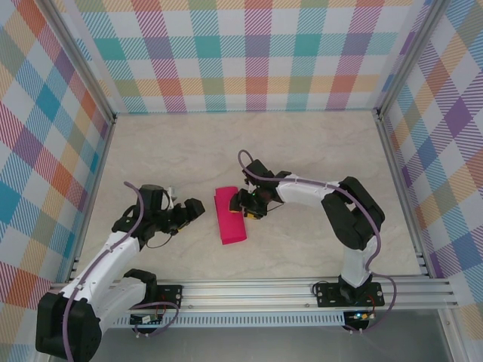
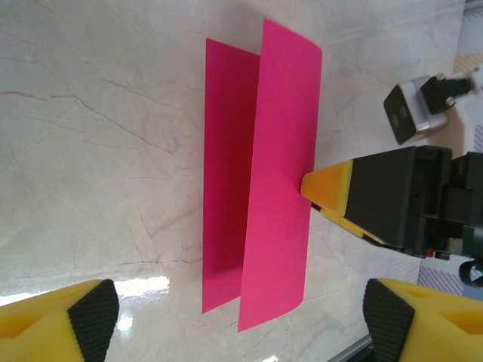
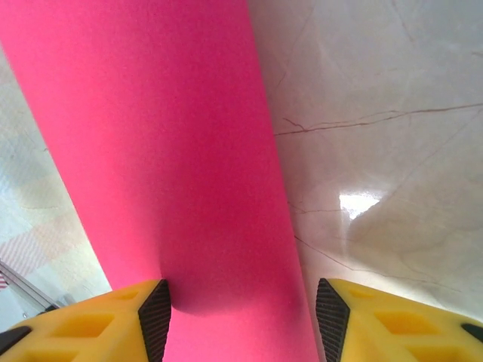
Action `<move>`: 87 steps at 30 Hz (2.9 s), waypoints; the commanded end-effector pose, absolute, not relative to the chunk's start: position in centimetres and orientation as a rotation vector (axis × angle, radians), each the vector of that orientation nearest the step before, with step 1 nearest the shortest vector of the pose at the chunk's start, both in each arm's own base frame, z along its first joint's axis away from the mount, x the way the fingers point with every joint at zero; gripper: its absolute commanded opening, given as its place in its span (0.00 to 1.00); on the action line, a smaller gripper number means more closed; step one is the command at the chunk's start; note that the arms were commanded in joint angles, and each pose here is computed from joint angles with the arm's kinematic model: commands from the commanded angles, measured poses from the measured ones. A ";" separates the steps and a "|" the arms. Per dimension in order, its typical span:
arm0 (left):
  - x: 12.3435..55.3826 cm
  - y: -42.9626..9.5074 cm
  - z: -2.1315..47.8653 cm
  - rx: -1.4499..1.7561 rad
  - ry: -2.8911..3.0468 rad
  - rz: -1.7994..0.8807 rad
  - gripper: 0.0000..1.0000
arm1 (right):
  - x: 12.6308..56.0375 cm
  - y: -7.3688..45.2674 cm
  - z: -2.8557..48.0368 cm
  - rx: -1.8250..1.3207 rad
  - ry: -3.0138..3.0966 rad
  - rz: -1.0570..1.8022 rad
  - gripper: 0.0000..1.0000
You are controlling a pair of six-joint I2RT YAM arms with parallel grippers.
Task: Fold a paper plane with a square sheet of paper (pick it up from the middle)
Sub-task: Hold the square sheet of paper at the center of the table.
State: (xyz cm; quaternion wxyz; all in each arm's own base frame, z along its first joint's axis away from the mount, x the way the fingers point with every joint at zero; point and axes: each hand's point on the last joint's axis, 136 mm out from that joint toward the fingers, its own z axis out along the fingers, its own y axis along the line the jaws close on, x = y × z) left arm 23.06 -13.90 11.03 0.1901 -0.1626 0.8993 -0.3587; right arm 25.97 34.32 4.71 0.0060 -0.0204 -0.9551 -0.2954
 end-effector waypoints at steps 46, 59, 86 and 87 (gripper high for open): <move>25.8 -16.2 10.4 -0.493 2.524 -0.963 0.45 | 25.1 32.9 0.1 0.146 -2.933 -0.508 0.64; 26.0 -16.7 10.1 -0.492 2.528 -0.992 0.34 | 25.1 31.7 -1.2 0.084 -2.948 -0.392 0.62; 28.5 -21.6 5.5 -0.473 2.662 -1.024 0.00 | 24.6 30.6 -2.9 0.050 -2.942 -0.317 0.59; 28.5 -21.7 5.4 -0.468 2.667 -1.027 0.00 | 24.6 30.6 -2.9 0.049 -2.944 -0.315 0.59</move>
